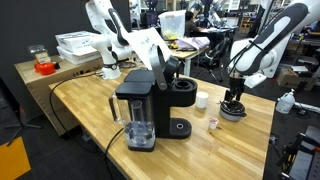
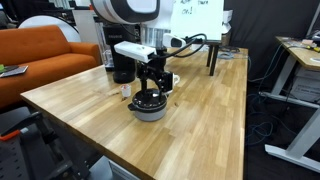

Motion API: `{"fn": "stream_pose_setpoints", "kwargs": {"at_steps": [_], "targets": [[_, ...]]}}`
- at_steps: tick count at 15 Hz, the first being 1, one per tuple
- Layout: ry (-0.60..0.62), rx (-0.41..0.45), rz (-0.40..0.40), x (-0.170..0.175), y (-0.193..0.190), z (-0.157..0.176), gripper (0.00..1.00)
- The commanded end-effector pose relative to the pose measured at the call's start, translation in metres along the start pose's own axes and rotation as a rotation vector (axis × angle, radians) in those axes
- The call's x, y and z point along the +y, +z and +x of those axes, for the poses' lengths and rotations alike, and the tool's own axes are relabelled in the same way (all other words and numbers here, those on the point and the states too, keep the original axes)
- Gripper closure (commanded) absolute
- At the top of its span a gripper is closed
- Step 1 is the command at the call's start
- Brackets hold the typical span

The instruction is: Take the lid off the pot and put it on the table

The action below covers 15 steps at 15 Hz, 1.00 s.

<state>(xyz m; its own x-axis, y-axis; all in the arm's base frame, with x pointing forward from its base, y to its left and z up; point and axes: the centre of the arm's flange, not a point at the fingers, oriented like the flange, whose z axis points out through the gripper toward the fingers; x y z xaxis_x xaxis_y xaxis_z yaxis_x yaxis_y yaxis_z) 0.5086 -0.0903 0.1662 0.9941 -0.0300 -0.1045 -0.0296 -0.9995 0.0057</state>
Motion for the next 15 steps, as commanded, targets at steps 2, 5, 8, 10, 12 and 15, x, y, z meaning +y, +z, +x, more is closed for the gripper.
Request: {"fn": "stream_pose_setpoints", "kwargs": {"at_steps": [2, 5, 8, 10, 12, 15], "targets": [[0.022, -0.017, 0.013, 0.000, 0.002, 0.001, 0.00], [0.026, -0.018, 0.007, -0.001, 0.000, 0.002, 0.00], [0.031, -0.020, 0.005, -0.002, -0.002, 0.001, 0.00], [0.032, -0.018, 0.003, -0.004, -0.003, 0.001, 0.00], [0.030, -0.015, 0.001, -0.007, -0.006, 0.001, 0.11], [0.029, -0.007, -0.004, -0.010, -0.012, 0.001, 0.39]]}}
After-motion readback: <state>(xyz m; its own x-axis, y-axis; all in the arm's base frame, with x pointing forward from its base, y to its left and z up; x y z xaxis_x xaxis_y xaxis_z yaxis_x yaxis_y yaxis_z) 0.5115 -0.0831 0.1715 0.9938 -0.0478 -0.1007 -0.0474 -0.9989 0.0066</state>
